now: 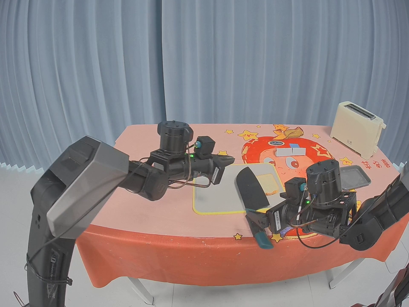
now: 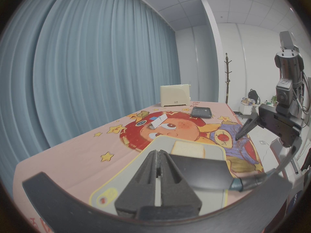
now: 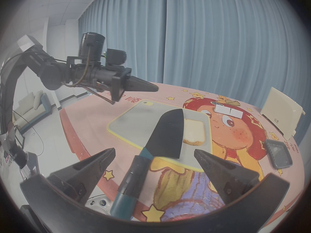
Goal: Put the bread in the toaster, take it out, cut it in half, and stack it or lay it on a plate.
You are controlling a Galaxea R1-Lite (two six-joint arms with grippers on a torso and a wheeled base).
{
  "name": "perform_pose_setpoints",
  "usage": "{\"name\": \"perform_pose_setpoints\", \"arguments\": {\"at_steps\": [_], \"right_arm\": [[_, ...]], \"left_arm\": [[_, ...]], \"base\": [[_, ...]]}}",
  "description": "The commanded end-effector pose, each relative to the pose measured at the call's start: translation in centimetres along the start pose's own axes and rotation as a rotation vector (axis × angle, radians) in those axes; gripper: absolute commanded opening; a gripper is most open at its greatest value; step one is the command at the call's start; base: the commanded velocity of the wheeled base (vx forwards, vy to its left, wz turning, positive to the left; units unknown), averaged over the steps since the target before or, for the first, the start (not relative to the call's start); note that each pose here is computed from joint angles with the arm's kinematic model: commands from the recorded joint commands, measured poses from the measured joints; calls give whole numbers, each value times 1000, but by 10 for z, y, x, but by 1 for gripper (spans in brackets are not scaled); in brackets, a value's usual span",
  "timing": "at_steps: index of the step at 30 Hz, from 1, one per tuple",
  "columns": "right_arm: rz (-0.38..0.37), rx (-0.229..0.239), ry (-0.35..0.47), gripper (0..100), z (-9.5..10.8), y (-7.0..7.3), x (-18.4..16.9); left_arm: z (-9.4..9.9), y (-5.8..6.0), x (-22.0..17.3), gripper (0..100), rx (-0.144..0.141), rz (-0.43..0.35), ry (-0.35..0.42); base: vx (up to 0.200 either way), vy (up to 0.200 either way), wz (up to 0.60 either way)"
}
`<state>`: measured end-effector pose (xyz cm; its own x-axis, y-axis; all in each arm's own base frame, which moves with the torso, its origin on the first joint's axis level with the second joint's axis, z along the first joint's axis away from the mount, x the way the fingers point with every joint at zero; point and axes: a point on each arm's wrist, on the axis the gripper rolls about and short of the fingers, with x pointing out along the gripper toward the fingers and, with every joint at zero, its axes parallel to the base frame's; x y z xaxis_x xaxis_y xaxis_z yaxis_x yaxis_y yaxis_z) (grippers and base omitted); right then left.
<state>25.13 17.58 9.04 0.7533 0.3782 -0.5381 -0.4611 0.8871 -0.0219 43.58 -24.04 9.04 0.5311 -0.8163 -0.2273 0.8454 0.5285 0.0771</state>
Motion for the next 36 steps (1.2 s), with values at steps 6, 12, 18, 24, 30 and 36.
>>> {"name": "perform_pose_setpoints", "arguments": {"at_steps": [6, 12, 18, 24, 30, 36], "right_arm": [[20, -26, 115, 100, -6, 40, 27], [-15, -30, 156, 100, -15, 49, 43], [-12, -16, 179, 100, -22, 53, 46], [-36, -1, 178, 100, -23, 53, 45], [-49, 16, 152, 100, -15, 46, 37], [-66, 25, 159, 100, -17, 39, 32]], "left_arm": [[6, 12, -132, 0, -50, 220, -93], [-16, 16, -171, 0, -142, 346, -191], [-16, 13, -170, 0, -139, 328, -213], [-15, 12, -171, 0, -139, 325, -214], [-15, 11, -171, 0, -138, 322, -213], [-15, 11, -170, 0, -138, 321, -215]], "base": [[0, 0, 0], [0, 0, 0], [0, 0, 0], [0, 0, 0], [0, 0, 0], [0, 0, 0]]}}
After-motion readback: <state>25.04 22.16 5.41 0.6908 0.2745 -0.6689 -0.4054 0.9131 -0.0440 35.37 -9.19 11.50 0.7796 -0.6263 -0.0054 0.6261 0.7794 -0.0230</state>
